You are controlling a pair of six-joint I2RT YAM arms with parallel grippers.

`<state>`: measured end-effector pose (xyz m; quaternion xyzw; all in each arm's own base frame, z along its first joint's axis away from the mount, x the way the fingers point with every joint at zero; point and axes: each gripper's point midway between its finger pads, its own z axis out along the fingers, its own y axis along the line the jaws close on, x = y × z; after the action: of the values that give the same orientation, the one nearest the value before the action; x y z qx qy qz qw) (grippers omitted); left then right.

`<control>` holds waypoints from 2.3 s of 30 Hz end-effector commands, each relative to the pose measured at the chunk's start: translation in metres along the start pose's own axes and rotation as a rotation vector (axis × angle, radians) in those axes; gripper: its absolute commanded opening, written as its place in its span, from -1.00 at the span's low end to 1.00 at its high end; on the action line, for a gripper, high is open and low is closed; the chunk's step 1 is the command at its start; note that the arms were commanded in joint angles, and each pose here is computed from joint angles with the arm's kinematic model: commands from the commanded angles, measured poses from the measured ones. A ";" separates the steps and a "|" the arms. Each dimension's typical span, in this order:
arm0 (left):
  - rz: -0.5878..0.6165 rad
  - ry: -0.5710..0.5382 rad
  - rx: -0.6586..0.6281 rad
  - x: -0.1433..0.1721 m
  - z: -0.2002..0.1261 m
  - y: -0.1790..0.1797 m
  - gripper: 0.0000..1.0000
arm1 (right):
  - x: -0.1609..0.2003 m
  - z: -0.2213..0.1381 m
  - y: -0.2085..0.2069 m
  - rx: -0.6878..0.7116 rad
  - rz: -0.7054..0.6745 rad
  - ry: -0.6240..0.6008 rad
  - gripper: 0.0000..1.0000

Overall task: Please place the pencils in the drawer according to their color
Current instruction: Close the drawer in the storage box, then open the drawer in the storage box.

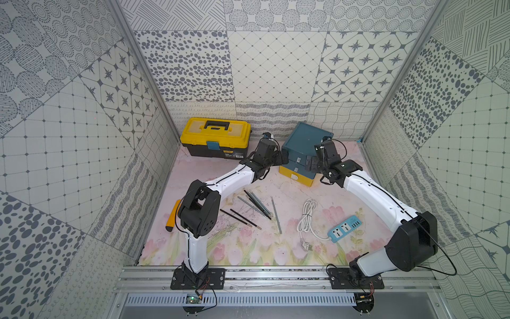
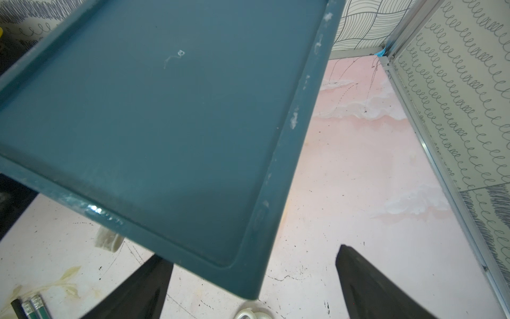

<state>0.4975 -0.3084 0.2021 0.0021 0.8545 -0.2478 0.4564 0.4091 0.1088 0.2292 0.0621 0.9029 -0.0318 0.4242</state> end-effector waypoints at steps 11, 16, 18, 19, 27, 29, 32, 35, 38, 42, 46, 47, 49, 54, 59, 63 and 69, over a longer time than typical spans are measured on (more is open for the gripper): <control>-0.091 -0.014 -0.010 -0.009 -0.015 0.002 0.99 | -0.009 0.001 -0.001 0.002 0.011 -0.041 0.97; -0.218 0.042 -0.009 0.006 -0.029 0.015 0.99 | -0.008 0.002 -0.004 0.011 0.012 -0.042 0.97; -0.303 0.081 0.009 0.017 -0.033 0.021 0.94 | -0.007 0.003 -0.004 0.014 0.010 -0.037 0.97; -0.336 0.095 0.024 0.022 -0.035 0.021 0.92 | -0.007 0.003 -0.004 0.015 0.010 -0.038 0.97; -0.547 0.245 0.156 0.071 -0.029 0.012 0.81 | -0.007 0.007 -0.009 0.046 0.014 -0.040 0.97; -0.571 0.267 0.190 0.077 -0.026 0.006 0.75 | -0.008 0.006 -0.008 0.038 0.013 -0.041 0.97; -0.595 0.300 0.247 0.084 -0.022 -0.007 0.66 | -0.008 0.004 -0.005 0.017 0.015 -0.038 0.97; -0.619 0.319 0.303 0.087 -0.018 -0.021 0.59 | -0.007 -0.001 -0.003 -0.012 0.024 -0.038 0.97; -0.637 0.332 0.345 0.091 -0.014 -0.030 0.50 | -0.006 -0.006 -0.002 -0.034 0.030 -0.036 0.97; -0.635 0.352 0.369 0.097 -0.007 -0.041 0.44 | -0.004 -0.012 -0.001 -0.061 0.040 -0.038 0.97; -0.638 0.357 0.391 0.097 -0.001 -0.050 0.31 | -0.003 -0.021 -0.003 -0.078 0.054 -0.047 0.97; -0.641 0.358 0.398 0.097 0.001 -0.053 0.29 | -0.003 -0.024 -0.004 -0.082 0.057 -0.051 0.97; -0.648 0.365 0.409 0.097 0.005 -0.057 0.28 | -0.004 -0.029 -0.006 -0.089 0.063 -0.061 0.97; -0.654 0.377 0.433 0.097 0.014 -0.067 0.20 | -0.006 -0.042 -0.010 -0.104 0.070 -0.083 0.97; -0.659 0.380 0.444 0.096 0.021 -0.072 0.04 | -0.007 -0.049 -0.012 -0.112 0.072 -0.099 0.97; -0.663 0.383 0.448 0.097 0.027 -0.074 -0.11 | -0.007 -0.050 -0.012 -0.114 0.073 -0.101 0.97; -0.663 0.371 0.460 0.095 0.031 -0.076 -0.34 | -0.005 -0.049 -0.012 -0.118 0.069 -0.098 0.97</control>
<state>0.4468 -0.3980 0.1285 -0.1477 0.8174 -0.5307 0.1686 0.3727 0.1006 0.2551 0.0632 0.8881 0.0198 0.4548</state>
